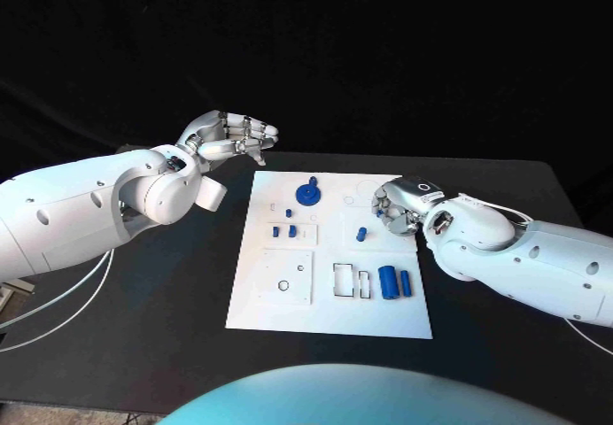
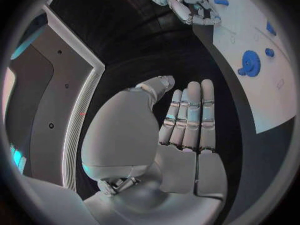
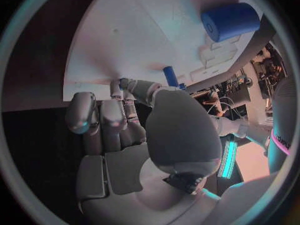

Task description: Assemble the parts on the task board

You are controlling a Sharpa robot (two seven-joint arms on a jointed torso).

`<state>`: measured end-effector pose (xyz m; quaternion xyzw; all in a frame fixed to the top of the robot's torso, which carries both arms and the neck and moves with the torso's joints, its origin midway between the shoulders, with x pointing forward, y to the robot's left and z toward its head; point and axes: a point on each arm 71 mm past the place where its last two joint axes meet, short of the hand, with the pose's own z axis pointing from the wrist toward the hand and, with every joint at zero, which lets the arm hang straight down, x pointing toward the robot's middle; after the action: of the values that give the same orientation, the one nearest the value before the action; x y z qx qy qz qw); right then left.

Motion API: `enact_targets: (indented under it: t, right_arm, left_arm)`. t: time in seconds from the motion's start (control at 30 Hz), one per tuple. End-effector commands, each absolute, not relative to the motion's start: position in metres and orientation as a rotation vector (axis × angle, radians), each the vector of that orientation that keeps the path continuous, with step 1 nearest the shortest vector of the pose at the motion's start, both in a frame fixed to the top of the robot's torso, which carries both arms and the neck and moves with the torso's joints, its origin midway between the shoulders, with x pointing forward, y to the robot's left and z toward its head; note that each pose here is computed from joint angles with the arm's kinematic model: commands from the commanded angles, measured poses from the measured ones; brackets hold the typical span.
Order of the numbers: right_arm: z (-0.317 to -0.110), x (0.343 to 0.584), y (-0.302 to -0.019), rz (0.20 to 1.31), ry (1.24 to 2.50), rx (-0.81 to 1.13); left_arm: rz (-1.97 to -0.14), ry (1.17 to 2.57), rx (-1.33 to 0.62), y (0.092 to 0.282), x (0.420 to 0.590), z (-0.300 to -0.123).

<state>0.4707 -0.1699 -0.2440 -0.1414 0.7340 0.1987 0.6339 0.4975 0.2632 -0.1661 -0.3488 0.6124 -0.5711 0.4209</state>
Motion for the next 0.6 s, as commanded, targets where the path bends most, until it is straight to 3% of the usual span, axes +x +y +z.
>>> enact_targets:
  t: [0.03, 0.6]
  right_arm:
    - [-0.247, 0.47, -0.174, 0.433, 1.712, -0.322]
    - [-0.231, 0.47, -0.175, 0.451, 1.701, -0.307]
  left_arm:
    - [-1.446, 1.539, -0.863, 0.262, 0.497, -0.165]
    - [-1.443, 1.54, -0.864, 0.263, 0.498, -0.165]
